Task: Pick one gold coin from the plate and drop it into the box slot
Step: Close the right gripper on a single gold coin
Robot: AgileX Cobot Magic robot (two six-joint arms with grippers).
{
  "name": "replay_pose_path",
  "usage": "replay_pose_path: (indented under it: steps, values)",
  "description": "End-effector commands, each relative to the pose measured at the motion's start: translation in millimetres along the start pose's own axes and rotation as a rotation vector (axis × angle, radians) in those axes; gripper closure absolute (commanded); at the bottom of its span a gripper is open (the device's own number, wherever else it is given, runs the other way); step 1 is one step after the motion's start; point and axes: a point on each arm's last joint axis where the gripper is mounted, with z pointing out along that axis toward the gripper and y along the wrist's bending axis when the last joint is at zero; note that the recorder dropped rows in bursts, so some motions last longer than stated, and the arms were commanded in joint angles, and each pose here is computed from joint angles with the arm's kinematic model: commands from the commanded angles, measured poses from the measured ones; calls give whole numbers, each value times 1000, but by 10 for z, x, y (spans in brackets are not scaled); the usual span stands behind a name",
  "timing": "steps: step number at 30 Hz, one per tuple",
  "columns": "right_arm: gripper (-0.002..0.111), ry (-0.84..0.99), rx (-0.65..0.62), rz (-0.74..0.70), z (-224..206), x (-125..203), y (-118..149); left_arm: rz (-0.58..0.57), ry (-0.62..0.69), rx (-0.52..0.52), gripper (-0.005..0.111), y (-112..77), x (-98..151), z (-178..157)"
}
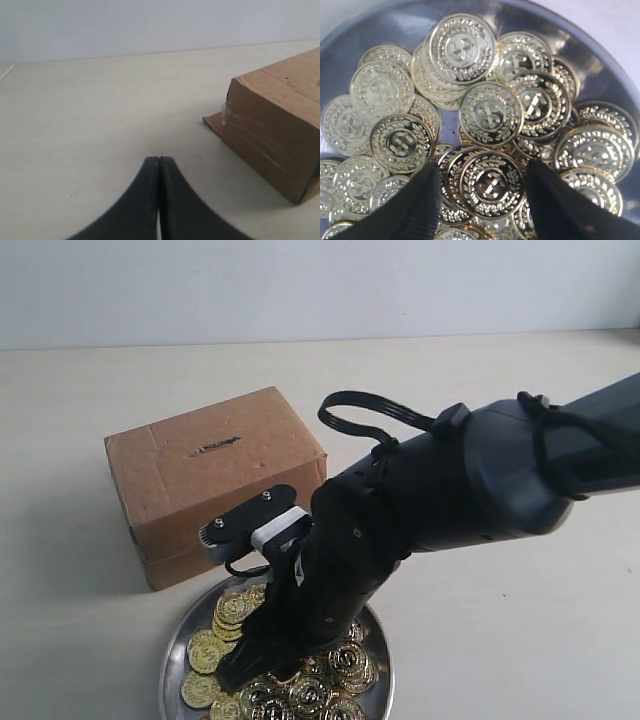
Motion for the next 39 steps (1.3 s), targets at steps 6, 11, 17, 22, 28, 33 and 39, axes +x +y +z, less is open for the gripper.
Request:
replay_pose_path:
  steps: [6, 11, 17, 22, 28, 33, 39]
  values:
    - [57, 27, 1, -68, -32, -21, -4, -13, -16, 8, 107, -5, -15, -5]
    - [57, 18, 1, -85, -31, -29, -4, -13, -16, 8, 107, -5, -15, -5]
    - [59, 32, 3, -111, 27, -16, -12, -13, -16, 8, 107, -5, -15, -5]
    - [62, 40, 2, -105, 44, -8, -13, -13, -16, 8, 107, -5, -15, -5]
    - [80, 40, 2, -105, 44, -8, -13, -13, -16, 8, 107, -5, -15, -5]
    - [80, 40, 2, -105, 44, -8, -13, -13, -16, 8, 107, -5, -15, -5]
    - [80, 32, 1, -108, 30, -15, -11, -13, -16, 8, 107, -5, -15, -5]
